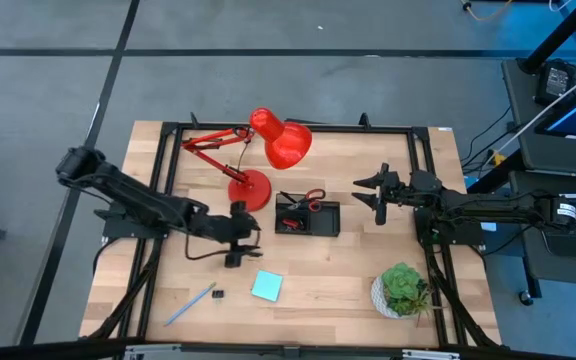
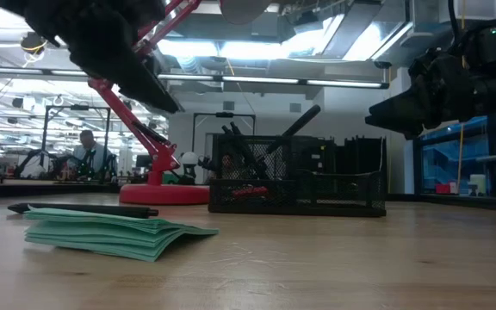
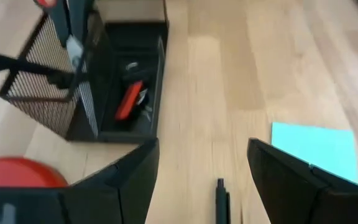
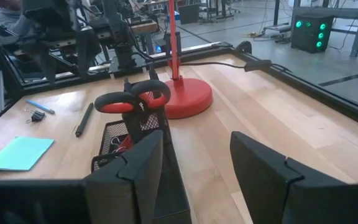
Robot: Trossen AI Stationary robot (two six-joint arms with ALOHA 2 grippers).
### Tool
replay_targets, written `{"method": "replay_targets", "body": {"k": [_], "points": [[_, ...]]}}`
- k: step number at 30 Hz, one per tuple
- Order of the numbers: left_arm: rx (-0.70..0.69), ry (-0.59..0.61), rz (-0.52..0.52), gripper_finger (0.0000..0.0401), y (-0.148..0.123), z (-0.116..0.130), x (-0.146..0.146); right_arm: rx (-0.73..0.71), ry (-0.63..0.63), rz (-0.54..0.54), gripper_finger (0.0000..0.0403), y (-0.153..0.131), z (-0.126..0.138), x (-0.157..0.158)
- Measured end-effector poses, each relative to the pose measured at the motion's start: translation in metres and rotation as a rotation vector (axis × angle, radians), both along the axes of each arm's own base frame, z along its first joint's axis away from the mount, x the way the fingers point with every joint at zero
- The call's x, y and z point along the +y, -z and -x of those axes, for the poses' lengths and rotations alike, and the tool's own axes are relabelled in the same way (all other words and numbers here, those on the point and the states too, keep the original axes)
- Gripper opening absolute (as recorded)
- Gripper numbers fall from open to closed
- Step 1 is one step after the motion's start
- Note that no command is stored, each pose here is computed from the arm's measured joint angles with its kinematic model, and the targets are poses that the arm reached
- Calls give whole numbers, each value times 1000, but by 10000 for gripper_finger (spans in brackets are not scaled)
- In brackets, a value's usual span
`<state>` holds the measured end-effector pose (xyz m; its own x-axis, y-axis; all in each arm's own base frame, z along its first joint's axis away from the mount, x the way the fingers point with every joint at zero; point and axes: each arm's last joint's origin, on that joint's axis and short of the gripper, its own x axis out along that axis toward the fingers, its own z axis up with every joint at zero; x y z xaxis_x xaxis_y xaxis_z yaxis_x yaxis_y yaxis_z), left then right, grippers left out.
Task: Pick and place office supplies into organizer
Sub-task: Put the black pen into the black desk organizer
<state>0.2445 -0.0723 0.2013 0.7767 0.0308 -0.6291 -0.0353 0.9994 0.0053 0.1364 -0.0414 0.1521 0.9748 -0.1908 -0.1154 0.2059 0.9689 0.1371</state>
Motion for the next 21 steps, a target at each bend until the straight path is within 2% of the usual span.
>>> {"method": "replay_targets", "body": {"k": [7, 13, 21], "points": [[186, -34, 52, 239, -3, -17, -7, 7, -1, 0, 190, 1, 0, 0], [259, -40, 103, 239, 10, -30, -11, 62, -6, 24, 190, 5, 1, 0], [355, -49, 139, 239, 28, -38, -6, 63, -6, 28, 190, 5, 1, 0]]}}
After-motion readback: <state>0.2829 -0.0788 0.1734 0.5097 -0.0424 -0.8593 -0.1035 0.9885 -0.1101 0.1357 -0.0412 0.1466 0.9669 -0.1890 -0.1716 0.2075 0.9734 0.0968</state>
